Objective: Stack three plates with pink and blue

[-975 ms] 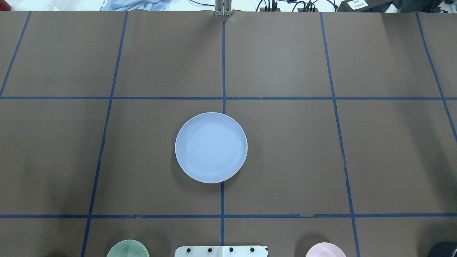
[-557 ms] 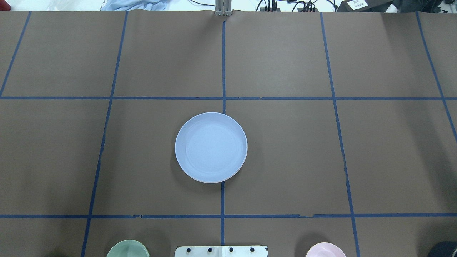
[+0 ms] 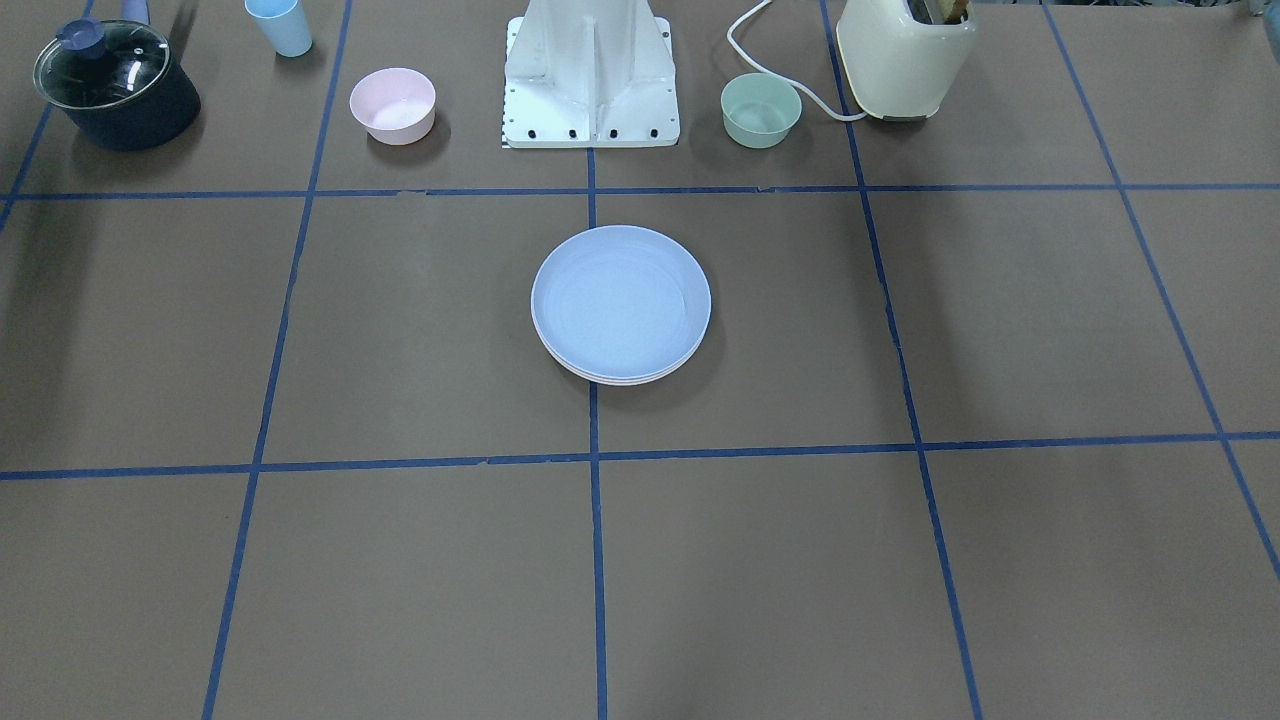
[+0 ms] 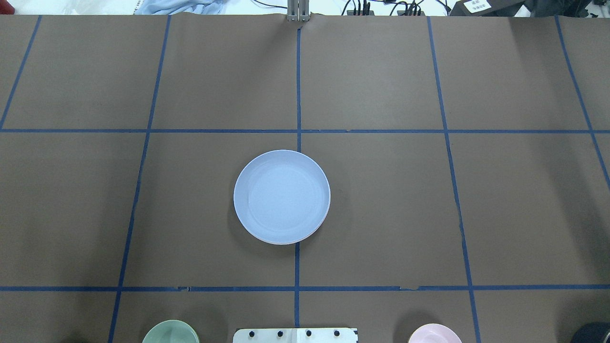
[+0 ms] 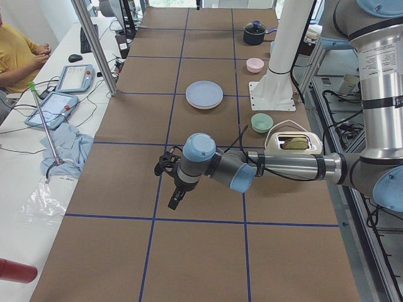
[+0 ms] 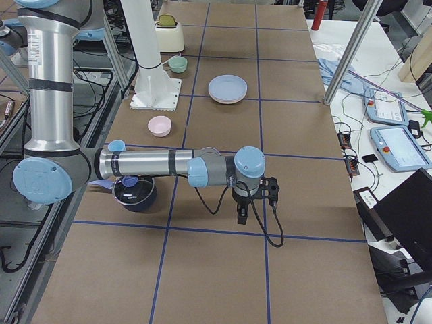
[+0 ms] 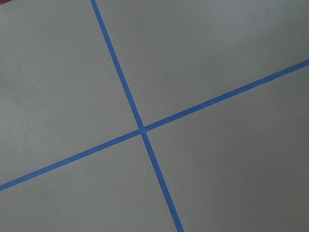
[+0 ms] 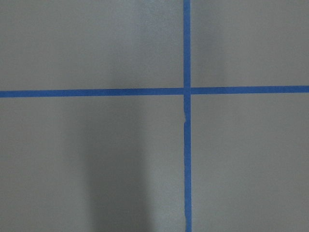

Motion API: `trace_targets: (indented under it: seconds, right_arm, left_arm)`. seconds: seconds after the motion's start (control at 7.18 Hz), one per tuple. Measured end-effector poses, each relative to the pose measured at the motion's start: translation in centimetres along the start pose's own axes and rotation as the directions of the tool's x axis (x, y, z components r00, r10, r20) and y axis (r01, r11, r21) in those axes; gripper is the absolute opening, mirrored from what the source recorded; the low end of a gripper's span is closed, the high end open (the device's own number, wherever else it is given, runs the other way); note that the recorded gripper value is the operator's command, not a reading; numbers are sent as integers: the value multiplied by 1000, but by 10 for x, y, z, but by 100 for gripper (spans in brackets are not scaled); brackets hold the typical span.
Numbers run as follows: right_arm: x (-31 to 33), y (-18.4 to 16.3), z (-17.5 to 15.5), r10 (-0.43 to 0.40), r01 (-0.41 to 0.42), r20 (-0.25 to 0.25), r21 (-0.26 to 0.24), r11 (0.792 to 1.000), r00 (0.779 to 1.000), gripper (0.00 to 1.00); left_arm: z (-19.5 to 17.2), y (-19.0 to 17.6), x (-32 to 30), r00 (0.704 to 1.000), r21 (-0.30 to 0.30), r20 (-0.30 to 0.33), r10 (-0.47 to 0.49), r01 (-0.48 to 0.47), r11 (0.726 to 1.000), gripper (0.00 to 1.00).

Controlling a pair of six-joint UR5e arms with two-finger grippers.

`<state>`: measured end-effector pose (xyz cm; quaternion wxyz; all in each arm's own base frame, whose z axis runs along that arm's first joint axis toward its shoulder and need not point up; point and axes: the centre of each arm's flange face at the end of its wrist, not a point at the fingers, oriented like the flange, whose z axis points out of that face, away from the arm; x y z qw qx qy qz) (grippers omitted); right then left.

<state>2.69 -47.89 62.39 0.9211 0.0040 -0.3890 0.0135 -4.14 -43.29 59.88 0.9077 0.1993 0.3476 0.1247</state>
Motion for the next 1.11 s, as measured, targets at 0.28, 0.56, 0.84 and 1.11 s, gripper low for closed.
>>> trace_targets:
  seconds: [0.28,0.56,0.84,1.11]
  right_arm:
    - [0,-1,0,1,-1,0,0,1000,1000,100]
    - [-4,-1,-1,-3,3,24,0,1000,1000,100]
    - [-10,1,-2,-1,2,84,-10,1000,996,100]
    - [-11,2,-1,1,0,106,-15,1000,994,100]
  left_arm:
    - [-1,-2,0,1000,3,-1,4,-4,1000,100]
    - [-2,-4,2,1000,8,-1,8,-8,1000,100]
    - [-5,-6,4,1000,14,-1,11,-11,1000,100]
    - [-7,-13,5,1000,24,0,17,-17,1000,100]
